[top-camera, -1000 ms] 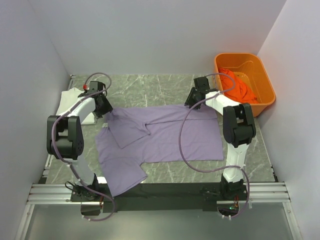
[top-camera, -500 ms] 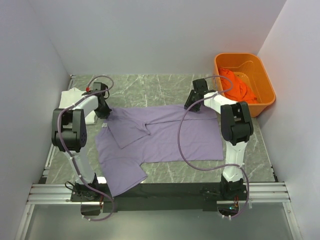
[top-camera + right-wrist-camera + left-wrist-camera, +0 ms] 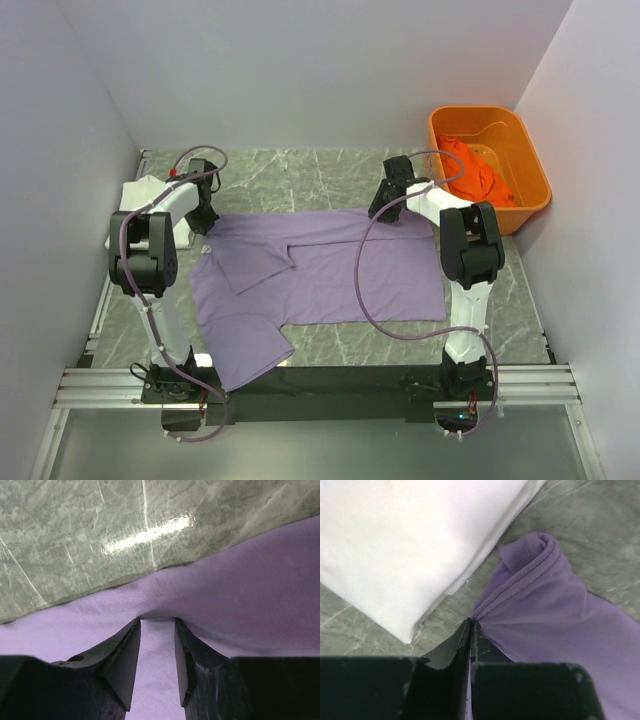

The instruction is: Fold and stack the t-shirts

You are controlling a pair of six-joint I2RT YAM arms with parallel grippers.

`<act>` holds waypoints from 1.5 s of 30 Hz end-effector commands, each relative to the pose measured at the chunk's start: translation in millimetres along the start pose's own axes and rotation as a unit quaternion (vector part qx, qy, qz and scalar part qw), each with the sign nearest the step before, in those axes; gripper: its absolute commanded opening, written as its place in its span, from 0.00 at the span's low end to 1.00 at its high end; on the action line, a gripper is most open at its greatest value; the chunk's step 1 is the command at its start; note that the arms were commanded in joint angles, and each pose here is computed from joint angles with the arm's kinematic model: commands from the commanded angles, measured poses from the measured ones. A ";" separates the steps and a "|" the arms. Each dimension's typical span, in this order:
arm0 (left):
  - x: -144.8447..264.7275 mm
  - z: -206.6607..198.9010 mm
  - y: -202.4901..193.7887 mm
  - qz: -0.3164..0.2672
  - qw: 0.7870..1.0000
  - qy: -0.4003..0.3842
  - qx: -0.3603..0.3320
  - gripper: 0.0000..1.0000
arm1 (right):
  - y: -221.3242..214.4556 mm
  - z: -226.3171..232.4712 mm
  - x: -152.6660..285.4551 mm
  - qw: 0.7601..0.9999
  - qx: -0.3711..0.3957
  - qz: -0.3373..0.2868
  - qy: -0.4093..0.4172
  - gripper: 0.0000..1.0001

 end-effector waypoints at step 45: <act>-43.3 -62.8 30.2 0.018 0.997 -0.053 0.047 0.38 | 9.5 20.9 -15.1 0.999 0.035 0.008 -0.038 0.42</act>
Point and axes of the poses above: each gripper's point midway between its finger pads, its own x axis back along the fingers, its own z axis along the line the jaws close on, y = z × x, the point moved 3 cm from there along x, back along the fingers, and after that the axes turned 14 degrees about -x, right-handed, at the moved point
